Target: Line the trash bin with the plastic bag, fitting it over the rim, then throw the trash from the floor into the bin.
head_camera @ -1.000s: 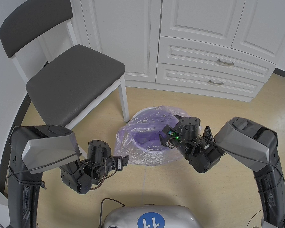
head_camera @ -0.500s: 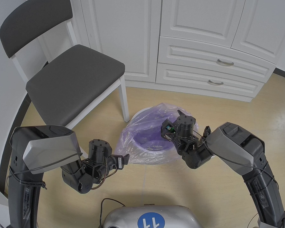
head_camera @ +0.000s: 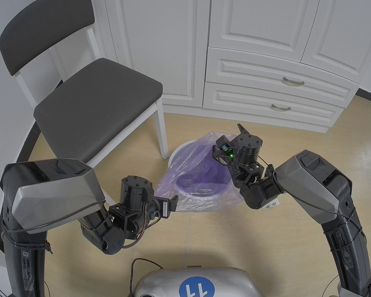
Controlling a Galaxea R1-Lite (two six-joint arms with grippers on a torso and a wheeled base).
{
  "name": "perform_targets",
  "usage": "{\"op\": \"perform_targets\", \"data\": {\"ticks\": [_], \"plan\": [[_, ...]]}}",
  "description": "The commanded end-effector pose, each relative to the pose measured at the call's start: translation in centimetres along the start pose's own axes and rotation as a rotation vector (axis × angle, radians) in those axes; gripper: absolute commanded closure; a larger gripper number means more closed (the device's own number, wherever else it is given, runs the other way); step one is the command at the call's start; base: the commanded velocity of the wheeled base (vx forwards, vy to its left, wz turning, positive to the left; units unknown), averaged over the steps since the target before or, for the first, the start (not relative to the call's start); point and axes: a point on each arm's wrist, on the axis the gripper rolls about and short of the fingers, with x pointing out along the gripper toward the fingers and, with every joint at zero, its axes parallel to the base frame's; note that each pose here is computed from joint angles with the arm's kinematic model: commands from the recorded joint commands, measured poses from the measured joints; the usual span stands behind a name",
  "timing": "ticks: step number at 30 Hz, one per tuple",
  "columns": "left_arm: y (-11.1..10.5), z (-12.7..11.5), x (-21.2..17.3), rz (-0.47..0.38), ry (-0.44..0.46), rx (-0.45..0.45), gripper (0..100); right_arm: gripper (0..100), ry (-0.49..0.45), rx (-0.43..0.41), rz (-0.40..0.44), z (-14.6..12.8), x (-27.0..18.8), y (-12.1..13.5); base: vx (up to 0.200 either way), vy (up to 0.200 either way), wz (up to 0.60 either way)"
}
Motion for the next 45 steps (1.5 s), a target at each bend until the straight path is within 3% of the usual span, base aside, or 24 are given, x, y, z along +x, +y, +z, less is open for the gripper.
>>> {"op": "perform_targets", "data": {"ticks": [1,11,16,20,26,30,37,41,45], "plan": [[-1.8,0.9,-0.4,-0.038,-0.039,0.059,0,0,-0.028,0.018,-0.012,1.3,-0.1,-0.6,0.0,0.0,0.0],[-3.8,1.7,2.4,-0.019,-0.031,0.111,0,0,-0.09,0.173,-0.07,4.1,0.3,-0.2,0.0,0.0,0.0],[-3.7,1.6,4.2,0.066,-0.056,0.127,0,0,-0.113,0.197,-0.11,4.1,1.0,-0.7,0.0,0.0,0.0],[-2.4,3.2,5.5,0.161,-0.125,0.093,0,0,-0.116,0.207,-0.159,2.8,1.7,-1.5,0.0,0.0,0.0],[-0.4,5.2,6.3,0.212,-0.189,0.048,0,0,-0.11,0.202,-0.167,2.3,1.7,-1.7,0.0,0.0,0.0],[0.7,6.2,6.6,0.231,-0.225,0.014,0,0,-0.096,0.185,-0.132,2.2,0.8,-1.8,0.0,0.0,0.0],[0.7,6.5,7.9,0.228,-0.264,-0.03,0,0,-0.07,0.149,-0.031,2.9,-2.3,-1.7,0.0,0.0,0.0],[1.3,6.7,9.3,0.24,-0.292,-0.048,0,0,-0.035,0.121,0.022,1.3,-5.0,-1.9,0.0,0.0,0.0],[2.1,6.8,10.4,0.257,-0.308,-0.06,0,0,-0.008,0.114,0.006,-0.4,-5.0,-2.0,0.0,0.0,0.0]]}}
